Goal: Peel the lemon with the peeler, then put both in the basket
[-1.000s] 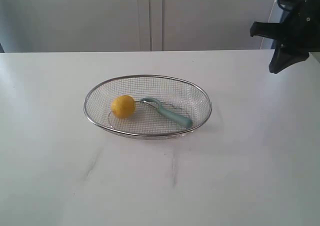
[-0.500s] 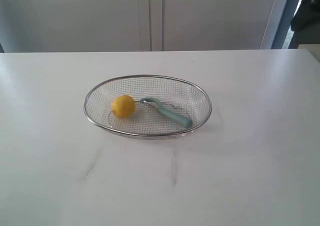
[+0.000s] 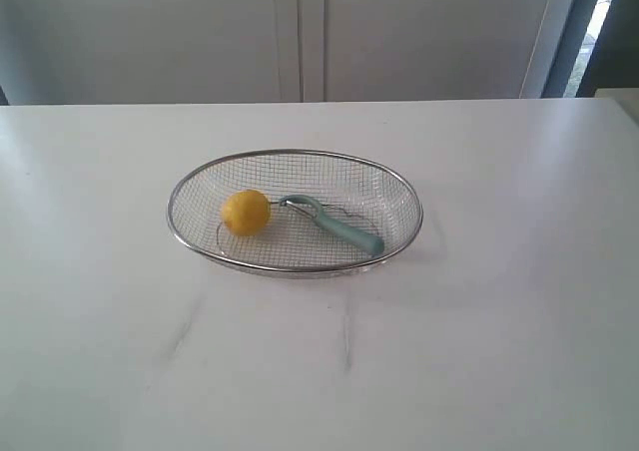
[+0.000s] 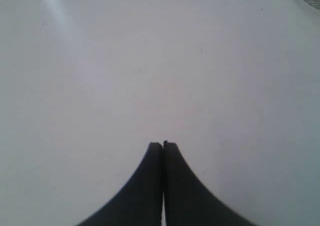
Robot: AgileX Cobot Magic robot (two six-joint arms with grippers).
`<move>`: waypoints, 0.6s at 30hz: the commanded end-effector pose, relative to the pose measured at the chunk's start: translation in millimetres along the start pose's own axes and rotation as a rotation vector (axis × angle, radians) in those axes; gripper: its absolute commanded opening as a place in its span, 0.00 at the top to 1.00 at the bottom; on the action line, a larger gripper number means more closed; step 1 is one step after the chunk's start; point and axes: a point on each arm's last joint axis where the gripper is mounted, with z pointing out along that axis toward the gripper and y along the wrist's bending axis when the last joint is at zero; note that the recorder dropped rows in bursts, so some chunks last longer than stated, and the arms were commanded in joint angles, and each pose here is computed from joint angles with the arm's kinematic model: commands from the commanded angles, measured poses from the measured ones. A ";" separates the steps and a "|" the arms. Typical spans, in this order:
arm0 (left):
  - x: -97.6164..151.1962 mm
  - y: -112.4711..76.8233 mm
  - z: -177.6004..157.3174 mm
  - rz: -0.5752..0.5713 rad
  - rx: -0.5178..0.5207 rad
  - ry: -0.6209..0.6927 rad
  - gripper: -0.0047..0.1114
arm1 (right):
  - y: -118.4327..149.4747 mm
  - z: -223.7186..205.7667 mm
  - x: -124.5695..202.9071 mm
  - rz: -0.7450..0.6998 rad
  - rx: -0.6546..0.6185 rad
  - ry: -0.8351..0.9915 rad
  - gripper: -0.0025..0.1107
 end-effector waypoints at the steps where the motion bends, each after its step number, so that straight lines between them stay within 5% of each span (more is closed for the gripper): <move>1: 2.6 -0.7 1.0 -0.010 0.003 0.005 0.96 | 1.4 -17.0 23.0 -0.064 0.029 -0.069 0.98; 18: 2.6 -0.7 1.0 -0.010 0.003 0.005 0.96 | 13.0 -45.1 145.1 -0.065 0.055 -0.257 0.98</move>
